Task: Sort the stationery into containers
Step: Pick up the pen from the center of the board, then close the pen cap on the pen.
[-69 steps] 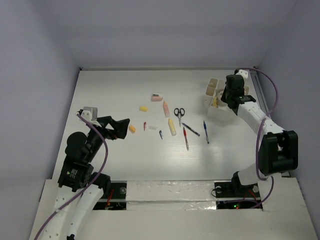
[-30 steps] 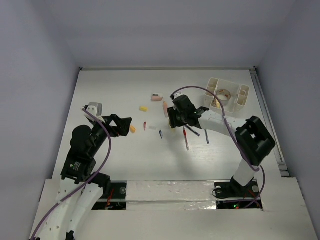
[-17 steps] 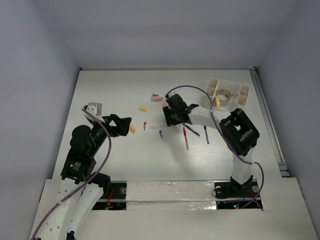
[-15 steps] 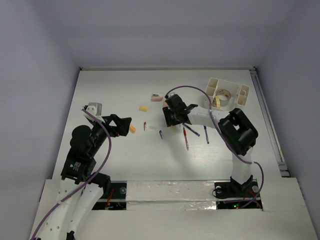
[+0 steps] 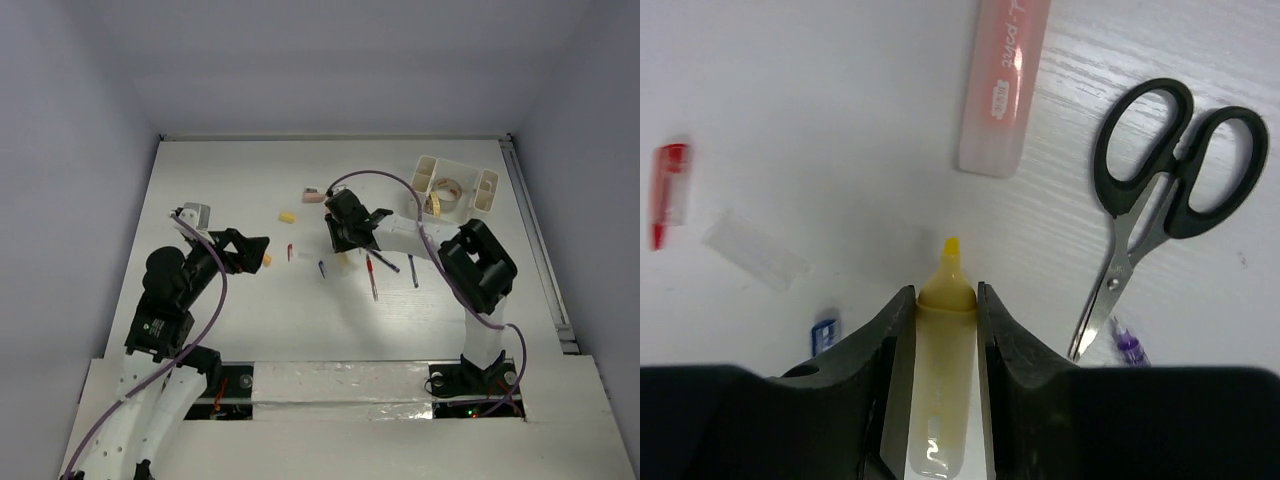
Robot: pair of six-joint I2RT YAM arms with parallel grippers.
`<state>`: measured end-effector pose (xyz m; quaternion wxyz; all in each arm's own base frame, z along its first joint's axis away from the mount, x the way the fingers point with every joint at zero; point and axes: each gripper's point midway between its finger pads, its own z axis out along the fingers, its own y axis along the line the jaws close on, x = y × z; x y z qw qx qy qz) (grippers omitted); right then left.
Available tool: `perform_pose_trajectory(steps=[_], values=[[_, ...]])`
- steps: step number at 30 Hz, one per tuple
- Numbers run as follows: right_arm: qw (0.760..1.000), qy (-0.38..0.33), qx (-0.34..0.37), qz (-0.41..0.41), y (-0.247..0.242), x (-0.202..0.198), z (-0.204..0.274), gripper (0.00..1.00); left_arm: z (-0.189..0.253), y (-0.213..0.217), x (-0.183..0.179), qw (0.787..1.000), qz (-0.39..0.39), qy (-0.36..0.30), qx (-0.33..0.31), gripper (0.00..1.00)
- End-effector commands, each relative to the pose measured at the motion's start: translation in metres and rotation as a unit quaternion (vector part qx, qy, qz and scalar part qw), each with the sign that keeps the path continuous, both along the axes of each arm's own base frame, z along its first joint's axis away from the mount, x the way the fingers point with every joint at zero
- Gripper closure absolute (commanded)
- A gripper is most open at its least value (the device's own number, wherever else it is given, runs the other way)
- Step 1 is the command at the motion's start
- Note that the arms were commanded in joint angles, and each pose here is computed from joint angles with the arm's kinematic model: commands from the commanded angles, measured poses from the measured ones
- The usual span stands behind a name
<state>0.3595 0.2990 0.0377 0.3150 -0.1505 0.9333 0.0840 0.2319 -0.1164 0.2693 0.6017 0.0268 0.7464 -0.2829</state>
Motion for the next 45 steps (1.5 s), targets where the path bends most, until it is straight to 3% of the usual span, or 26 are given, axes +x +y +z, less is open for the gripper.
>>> perform_pose_trajectory(steps=[1,6,9,13,22,31,33,38,40,41,42,45], values=[[0.994,-0.075,0.076,0.002,0.017,0.004,0.084,0.9,-0.005,-0.015,0.004,0.999,-0.042,0.007,-0.006,0.01],[0.969,-0.136,0.205,0.034,0.043,0.001,0.168,0.9,-0.015,-0.03,0.002,0.996,-0.087,0.024,-0.008,0.04],[0.937,-0.163,0.303,0.055,0.068,-0.006,0.221,0.89,-0.019,-0.03,0.004,0.996,-0.087,0.033,-0.007,0.06],[0.905,-0.16,0.385,0.082,0.093,-0.021,0.256,0.89,-0.023,-0.031,0.005,0.995,-0.087,0.04,-0.008,0.11],[0.874,-0.162,0.448,0.1,0.133,-0.048,0.281,0.89,-0.025,-0.035,0.005,0.994,-0.099,0.042,-0.013,0.23],[0.863,-0.15,0.463,0.134,0.17,-0.073,0.285,0.89,-0.031,-0.038,0.007,0.993,-0.106,0.052,-0.012,0.34],[0.863,-0.145,0.464,0.14,0.176,-0.078,0.283,0.89,-0.031,-0.038,0.007,0.993,-0.105,0.052,-0.012,0.39],[0.858,-0.143,0.47,0.149,0.182,-0.083,0.287,0.88,-0.033,-0.038,0.008,0.993,-0.104,0.058,-0.012,0.64],[0.858,-0.146,0.469,0.15,0.181,-0.084,0.288,0.88,-0.035,-0.037,0.009,0.993,-0.102,0.059,-0.009,0.78],[0.858,-0.146,0.469,0.149,0.179,-0.084,0.288,0.88,-0.034,-0.037,0.009,0.993,-0.1,0.061,-0.01,0.96],[0.858,-0.148,0.468,0.148,0.178,-0.084,0.289,0.88,-0.036,-0.037,0.009,0.993,-0.099,0.064,-0.009,1.0],[0.86,-0.156,0.465,0.142,0.173,-0.083,0.29,0.88,-0.034,-0.035,0.009,0.994,-0.096,0.06,-0.008,1.0]])
